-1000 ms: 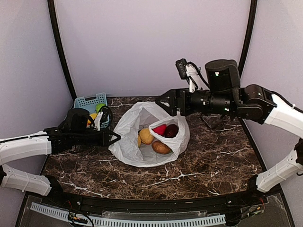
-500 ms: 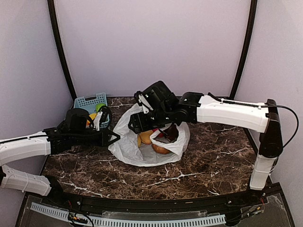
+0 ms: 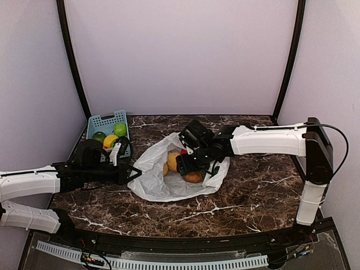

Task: Untie the knot of the plastic bag and take out the fruit
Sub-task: Reach into the takeout bag at the center of the board, then pick up the fake fruit from the takeout bag.

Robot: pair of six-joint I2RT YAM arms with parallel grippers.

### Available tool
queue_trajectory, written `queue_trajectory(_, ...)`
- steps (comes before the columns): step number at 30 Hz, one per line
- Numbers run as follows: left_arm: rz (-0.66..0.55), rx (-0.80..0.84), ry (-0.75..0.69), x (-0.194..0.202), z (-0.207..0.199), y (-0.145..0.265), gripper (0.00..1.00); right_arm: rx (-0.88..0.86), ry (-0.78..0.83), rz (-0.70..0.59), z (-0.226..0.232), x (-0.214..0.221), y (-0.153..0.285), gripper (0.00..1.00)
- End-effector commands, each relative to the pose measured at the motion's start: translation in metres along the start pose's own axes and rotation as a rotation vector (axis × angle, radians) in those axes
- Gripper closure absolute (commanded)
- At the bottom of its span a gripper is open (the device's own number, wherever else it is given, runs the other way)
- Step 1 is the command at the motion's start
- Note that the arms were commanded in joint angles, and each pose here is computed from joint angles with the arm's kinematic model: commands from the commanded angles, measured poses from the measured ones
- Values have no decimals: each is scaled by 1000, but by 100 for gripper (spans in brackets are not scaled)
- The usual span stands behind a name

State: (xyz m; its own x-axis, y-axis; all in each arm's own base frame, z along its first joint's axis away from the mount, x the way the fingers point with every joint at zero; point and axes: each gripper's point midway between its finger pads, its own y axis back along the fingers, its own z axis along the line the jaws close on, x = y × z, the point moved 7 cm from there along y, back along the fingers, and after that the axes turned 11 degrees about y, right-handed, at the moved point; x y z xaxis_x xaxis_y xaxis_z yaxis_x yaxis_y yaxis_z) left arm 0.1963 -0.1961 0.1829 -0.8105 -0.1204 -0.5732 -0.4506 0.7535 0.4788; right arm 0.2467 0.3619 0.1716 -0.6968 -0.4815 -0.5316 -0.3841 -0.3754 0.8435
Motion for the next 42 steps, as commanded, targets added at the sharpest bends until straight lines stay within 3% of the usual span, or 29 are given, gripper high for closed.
queue_trajectory(1, 16, 27, -94, 11, 2, 4, 99, 61, -24, 17, -12, 5, -16, 26)
queue_trajectory(18, 44, -1, -92, 13, 9, -11, 99, 66, -27, 63, -30, 16, -66, 8)
queue_trajectory(24, 59, 0, -91, 13, 8, -16, 99, 49, -16, 65, -28, 19, -75, 11)
queue_trajectory(34, 41, -14, -94, 10, 5, -11, 98, 5, -21, 29, -24, 17, -69, 30)
queue_trajectory(38, 13, -31, -95, 4, 2, -3, 73, -39, -17, -47, -22, 11, -47, 34)
queue_trajectory(41, -25, -35, -98, -9, -9, 6, 44, -84, -12, -91, -19, 8, -31, 35)
queue_trajectory(42, -43, -28, -103, -13, -13, 10, 39, -99, -12, -107, -18, 7, -24, 36)
